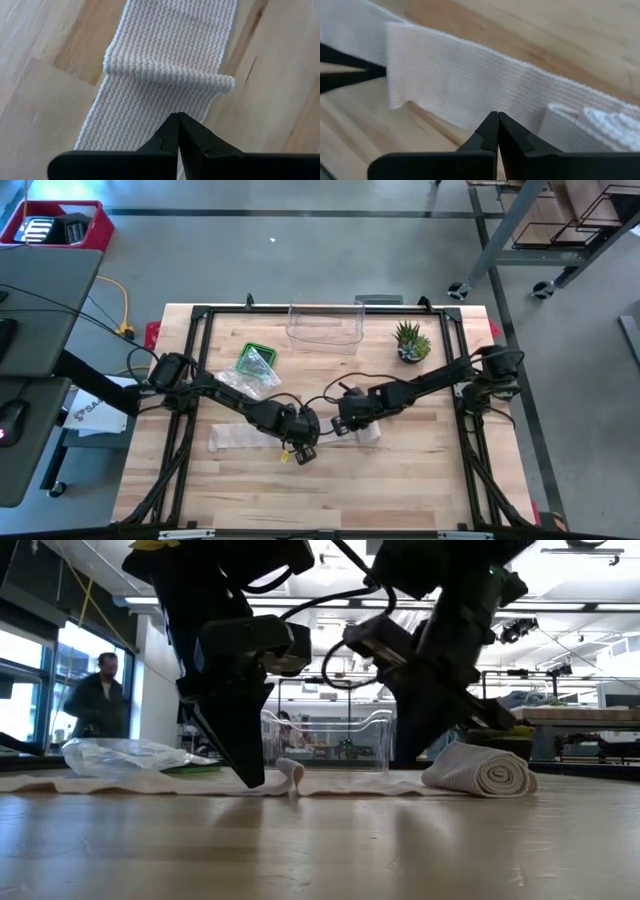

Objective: Roll bandage
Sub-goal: Roll the bandage

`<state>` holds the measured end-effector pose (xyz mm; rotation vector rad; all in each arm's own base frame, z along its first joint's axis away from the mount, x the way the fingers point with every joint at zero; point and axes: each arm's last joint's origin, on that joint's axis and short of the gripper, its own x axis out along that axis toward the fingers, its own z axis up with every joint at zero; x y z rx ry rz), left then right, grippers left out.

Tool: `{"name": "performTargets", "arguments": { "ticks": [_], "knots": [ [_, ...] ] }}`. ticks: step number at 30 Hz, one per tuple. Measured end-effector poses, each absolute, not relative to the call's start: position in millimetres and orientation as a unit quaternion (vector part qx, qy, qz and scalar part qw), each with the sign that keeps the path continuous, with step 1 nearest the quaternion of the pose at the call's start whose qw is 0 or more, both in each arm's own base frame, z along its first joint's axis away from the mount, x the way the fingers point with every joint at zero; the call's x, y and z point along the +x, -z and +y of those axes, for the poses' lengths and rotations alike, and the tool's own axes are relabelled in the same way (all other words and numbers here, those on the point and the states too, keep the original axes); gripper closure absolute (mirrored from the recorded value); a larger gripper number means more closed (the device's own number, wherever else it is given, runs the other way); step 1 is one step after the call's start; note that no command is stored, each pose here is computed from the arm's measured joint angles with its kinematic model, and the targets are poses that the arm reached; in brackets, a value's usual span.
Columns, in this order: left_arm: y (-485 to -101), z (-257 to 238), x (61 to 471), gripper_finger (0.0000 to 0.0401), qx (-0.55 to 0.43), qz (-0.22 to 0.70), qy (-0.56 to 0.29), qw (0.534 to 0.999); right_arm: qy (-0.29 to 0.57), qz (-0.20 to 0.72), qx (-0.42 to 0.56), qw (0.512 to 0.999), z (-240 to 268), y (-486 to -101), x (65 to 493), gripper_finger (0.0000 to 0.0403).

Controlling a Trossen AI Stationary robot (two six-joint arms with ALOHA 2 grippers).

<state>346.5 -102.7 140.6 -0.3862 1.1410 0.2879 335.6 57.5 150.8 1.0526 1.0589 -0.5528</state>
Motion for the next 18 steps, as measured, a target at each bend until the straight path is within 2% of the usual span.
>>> {"name": "performTargets", "arguments": {
  "ticks": [8,14,18],
  "knots": [
    [-141,-104,346,0.0401,-0.18,0.535,-0.132,0.815,0.237,0.489,0.473,0.693,71,-150,330,0.0403],
    [-141,-104,346,0.0401,-0.177,0.535,-0.131,0.815,0.27,0.521,0.443,0.678,74,-146,319,0.0403],
    [-141,-104,346,0.0401,-0.18,0.535,-0.133,0.815,0.272,0.504,0.446,0.688,71,-147,323,0.0403]
  ]
}}
